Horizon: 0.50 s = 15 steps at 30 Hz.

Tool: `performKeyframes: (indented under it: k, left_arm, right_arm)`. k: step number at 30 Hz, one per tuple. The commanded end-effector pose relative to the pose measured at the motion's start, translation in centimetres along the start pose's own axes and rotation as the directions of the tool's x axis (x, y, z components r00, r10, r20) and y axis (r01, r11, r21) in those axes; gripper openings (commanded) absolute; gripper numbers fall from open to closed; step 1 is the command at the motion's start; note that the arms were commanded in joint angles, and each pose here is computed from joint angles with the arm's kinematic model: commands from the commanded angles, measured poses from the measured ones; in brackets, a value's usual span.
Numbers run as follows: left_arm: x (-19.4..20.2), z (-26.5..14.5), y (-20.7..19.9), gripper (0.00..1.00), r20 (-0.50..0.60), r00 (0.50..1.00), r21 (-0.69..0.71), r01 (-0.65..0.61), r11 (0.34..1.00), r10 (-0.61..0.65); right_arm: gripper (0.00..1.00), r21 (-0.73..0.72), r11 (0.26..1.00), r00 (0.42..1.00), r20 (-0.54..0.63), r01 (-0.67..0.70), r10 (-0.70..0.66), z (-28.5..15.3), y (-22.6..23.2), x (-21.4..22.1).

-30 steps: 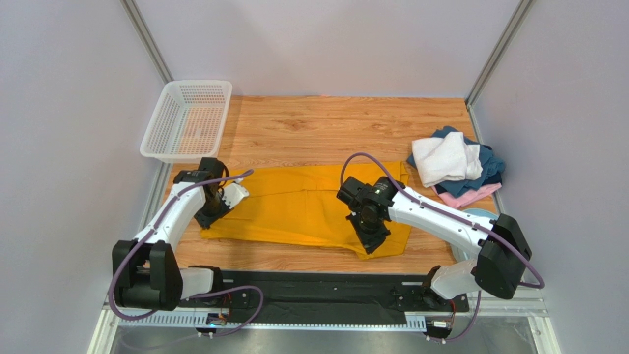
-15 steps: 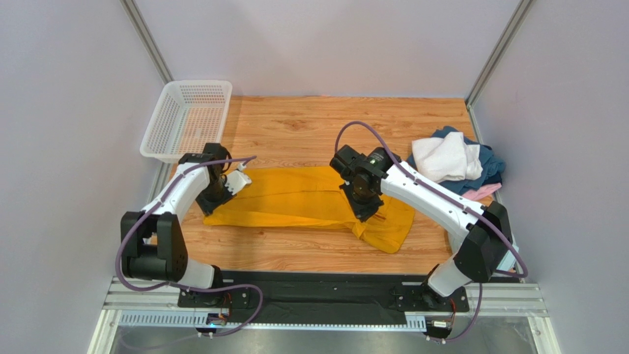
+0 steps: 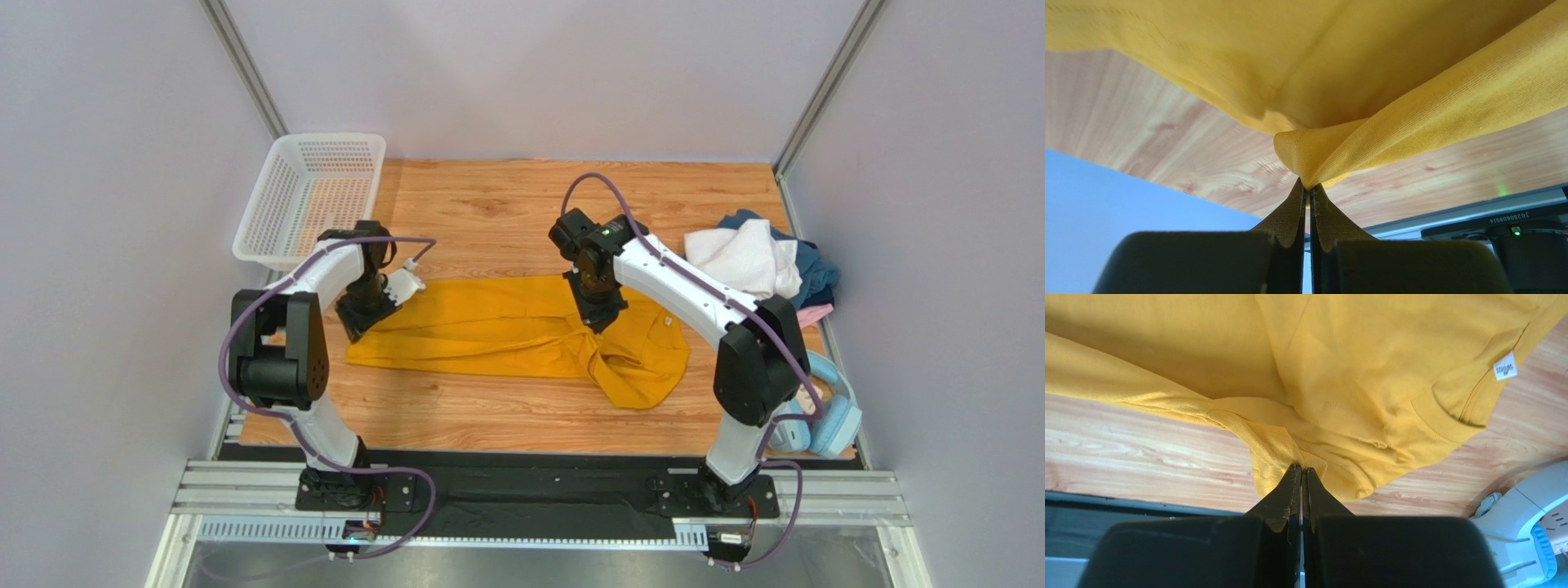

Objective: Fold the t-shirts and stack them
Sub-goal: Fold the other side of the tshirt into a rectangle

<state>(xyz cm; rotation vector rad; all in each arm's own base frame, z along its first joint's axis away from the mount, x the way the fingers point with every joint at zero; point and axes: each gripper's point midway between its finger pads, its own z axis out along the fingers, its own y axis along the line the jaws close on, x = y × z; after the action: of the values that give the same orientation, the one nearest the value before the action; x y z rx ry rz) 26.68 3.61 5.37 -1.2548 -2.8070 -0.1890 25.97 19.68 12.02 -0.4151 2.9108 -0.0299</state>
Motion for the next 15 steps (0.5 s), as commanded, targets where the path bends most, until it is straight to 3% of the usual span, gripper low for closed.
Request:
performKeyframes:
  k: [1, 10, 13, 14, 15]
  left_arm:
    - [-1.5, 0.1, 1.8, 0.0, 0.018, 1.0, -0.012, -0.01, 1.0, 0.01]
    - [-2.3, 0.9, 3.7, 0.0, -0.009, 1.0, -0.028, -0.003, 1.0, 0.003]
    - [-1.7, 1.3, 4.2, 0.14, -0.03, 1.0, -0.048, -0.005, 0.999, 0.003]
    - [-1.2, 1.4, 4.5, 0.3, -0.044, 0.999, -0.06, -0.004, 0.998, 0.001]
    - [-1.0, 1.3, 4.7, 0.39, -0.046, 0.999, -0.071, -0.001, 0.997, -0.002]
  right_arm:
    - [0.0, -0.007, 1.0, 0.996, 0.089, -0.002, 0.003, 0.2, 0.1, -4.0]
    - [0.0, 0.007, 0.999, 0.995, 0.089, -0.042, 0.041, 2.0, -1.0, -7.5]
    - [0.0, 0.03, 0.998, 0.996, 0.082, -0.046, 0.043, 2.7, -1.3, -7.8]
    - [0.0, 0.034, 0.998, 0.996, 0.081, -0.046, 0.043, 2.9, -1.4, -7.9]
    - [0.0, 0.037, 0.998, 0.996, 0.077, -0.053, 0.05, 3.2, -1.6, -8.0]
